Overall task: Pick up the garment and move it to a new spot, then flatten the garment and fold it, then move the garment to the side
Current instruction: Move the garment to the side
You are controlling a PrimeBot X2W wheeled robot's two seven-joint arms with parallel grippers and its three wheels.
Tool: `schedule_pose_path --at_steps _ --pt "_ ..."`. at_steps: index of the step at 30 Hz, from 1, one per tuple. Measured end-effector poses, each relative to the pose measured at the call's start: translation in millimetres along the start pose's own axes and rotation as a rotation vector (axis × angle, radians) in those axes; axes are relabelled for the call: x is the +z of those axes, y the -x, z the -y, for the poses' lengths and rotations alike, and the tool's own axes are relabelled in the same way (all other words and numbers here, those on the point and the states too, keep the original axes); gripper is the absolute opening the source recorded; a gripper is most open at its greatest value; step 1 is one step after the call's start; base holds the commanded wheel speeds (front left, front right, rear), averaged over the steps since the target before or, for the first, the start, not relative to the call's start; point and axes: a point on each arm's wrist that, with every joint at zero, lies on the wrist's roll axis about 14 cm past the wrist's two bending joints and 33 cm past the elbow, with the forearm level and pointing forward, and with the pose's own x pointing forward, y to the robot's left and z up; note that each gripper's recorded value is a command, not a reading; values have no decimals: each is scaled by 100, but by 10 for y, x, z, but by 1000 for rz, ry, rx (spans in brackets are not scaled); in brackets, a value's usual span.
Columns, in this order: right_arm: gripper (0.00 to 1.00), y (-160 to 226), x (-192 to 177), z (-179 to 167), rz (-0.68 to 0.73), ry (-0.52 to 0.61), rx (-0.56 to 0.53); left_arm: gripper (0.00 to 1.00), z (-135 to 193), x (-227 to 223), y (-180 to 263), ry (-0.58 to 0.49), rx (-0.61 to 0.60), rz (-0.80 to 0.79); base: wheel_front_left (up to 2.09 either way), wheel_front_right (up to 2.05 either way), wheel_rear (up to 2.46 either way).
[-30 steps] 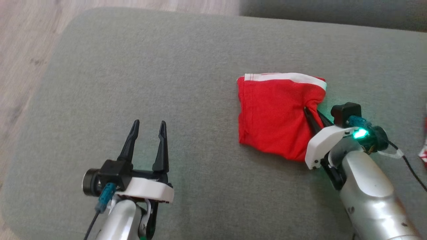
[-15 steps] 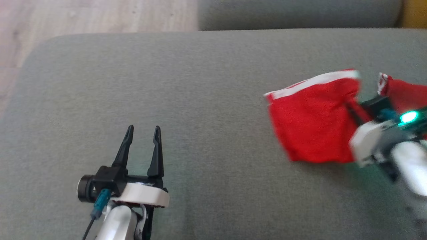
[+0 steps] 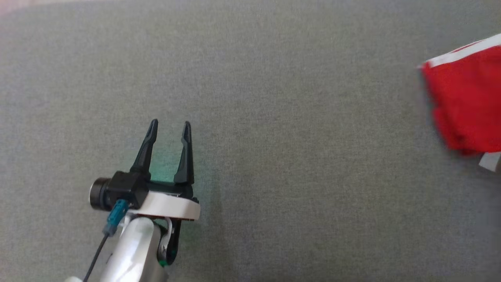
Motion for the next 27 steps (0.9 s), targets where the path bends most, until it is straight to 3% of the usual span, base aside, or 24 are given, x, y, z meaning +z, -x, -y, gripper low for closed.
schedule_pose_path --at_steps 3,9,18,19,20,21,27 --pt "0 -34 -181 162 -52 10 -29 100 -17 -74 -50 4 -1 -17 0 0 0" --pt "0 -120 -482 137 -157 59 -25 100 -67 -180 -116 2 2 -42 0 0 0" --pt "0 -202 -658 183 -227 60 -63 100 -117 -244 -176 1 5 -55 0 0 0" --pt "5 -206 -656 159 -225 52 -62 100 -119 -239 -181 1 5 -54 0 0 0" --pt "72 -202 -664 143 -230 38 -66 100 -119 -233 -182 1 5 -52 0 0 0" --pt "100 -191 -666 133 -231 27 -70 100 -116 -225 -181 0 4 -51 0 0 0" --pt "100 -106 -439 159 -160 -42 -109 100 -84 -93 -162 -12 -3 -20 0 0 0"
